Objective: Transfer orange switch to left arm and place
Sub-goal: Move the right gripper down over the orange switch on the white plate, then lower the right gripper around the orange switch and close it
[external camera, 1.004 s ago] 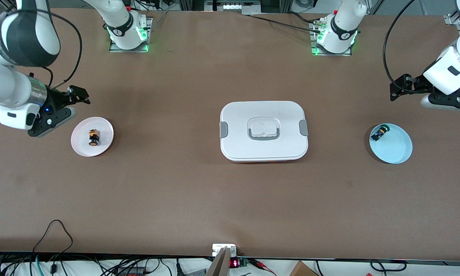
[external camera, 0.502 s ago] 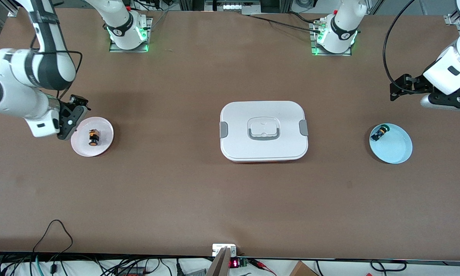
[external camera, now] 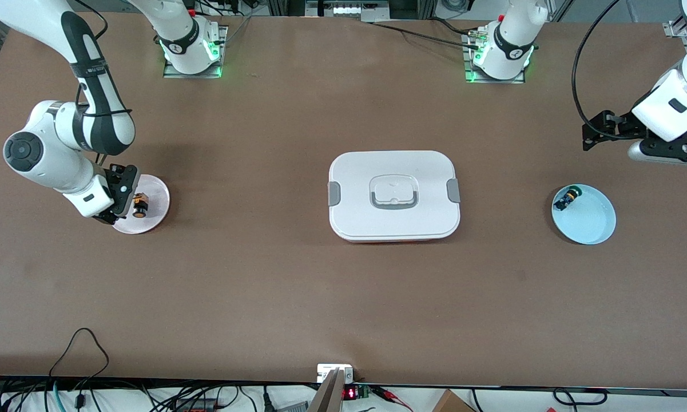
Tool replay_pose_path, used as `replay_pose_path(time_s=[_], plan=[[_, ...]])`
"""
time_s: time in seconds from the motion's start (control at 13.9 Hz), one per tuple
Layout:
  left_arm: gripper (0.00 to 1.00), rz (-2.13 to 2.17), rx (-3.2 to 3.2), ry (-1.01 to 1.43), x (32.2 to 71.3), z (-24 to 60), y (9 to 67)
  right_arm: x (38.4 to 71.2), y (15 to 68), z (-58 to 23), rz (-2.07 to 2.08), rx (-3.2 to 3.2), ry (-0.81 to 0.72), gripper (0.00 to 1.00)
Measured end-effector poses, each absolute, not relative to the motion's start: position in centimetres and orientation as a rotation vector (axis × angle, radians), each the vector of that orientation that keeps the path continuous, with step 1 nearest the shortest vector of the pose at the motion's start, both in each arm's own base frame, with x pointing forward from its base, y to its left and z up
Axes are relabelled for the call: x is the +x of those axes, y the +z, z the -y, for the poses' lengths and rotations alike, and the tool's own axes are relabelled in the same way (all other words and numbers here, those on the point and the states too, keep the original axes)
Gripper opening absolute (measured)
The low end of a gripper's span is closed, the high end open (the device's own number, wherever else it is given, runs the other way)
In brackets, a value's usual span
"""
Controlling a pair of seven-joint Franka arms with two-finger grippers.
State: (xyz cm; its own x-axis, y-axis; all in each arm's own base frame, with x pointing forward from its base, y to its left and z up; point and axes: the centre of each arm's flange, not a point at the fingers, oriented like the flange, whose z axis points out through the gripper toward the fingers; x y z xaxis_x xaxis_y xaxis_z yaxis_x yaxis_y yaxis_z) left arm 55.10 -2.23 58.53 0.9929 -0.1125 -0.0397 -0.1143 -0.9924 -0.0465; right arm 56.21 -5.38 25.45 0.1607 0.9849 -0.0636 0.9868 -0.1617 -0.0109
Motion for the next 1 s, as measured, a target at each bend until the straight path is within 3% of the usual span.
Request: replay_pose_path(time_s=[1.0], plan=[[1.0, -0.176, -3.087, 0.057, 55.1, 2.2, 58.5, 52.7, 21.2, 7.5, -2.068, 2.243, 0.002, 1.0]])
